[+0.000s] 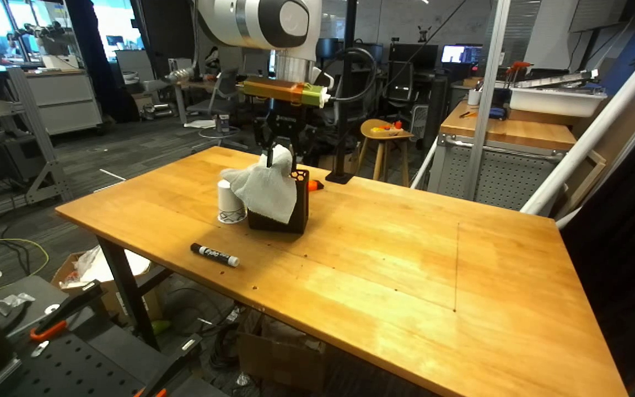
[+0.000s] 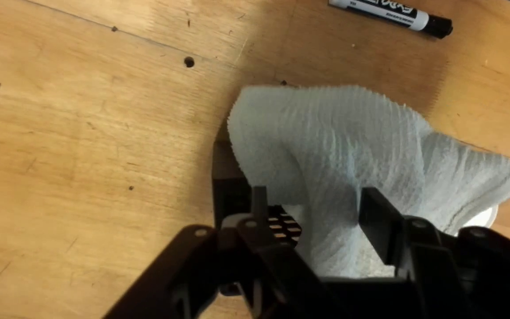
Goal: Pick up the towel and put it in the box
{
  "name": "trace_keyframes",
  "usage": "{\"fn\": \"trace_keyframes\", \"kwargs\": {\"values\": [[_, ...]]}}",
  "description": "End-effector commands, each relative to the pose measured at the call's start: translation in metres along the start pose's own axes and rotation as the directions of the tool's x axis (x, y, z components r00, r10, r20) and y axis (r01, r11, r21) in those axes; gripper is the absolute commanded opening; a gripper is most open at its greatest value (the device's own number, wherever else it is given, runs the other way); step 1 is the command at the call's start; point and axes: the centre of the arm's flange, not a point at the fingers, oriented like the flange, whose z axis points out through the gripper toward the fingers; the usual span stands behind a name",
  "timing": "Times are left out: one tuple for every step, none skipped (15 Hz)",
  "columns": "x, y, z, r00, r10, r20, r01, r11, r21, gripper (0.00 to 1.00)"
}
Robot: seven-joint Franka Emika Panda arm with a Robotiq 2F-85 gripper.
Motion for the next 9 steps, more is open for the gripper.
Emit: {"fn": "trace_keyframes", "kwargs": {"values": [[-0.030,0.003,-0.039,0.998,-0.005,-0.057,0.005,1.000,-0.011,0.88],[-0.035,0.003,-0.046,0.998,-0.005,-0.067,0.004,1.000,-0.016,0.97],[-0.040,0.003,-0.052,0.997,-0.003,-0.077,0.001,1.000,-0.022,1.00],[-0.044,0.002,-0.058,0.996,-0.006,-0.088,0.003,1.000,-0.027,1.00],[-0.047,0.000,-0.064,0.995,-0.011,-0.099,0.008,0.999,-0.033,0.69],[-0.048,-0.002,-0.068,0.994,-0.018,-0.108,0.013,0.999,-0.041,0.73],[-0.048,-0.005,-0.072,0.993,-0.026,-0.115,0.021,0.999,-0.045,0.73],[-0.047,-0.008,-0.074,0.992,-0.031,-0.120,0.025,0.998,-0.049,0.67],[-0.046,-0.012,-0.077,0.992,-0.038,-0.124,0.032,0.998,-0.051,0.60]]}}
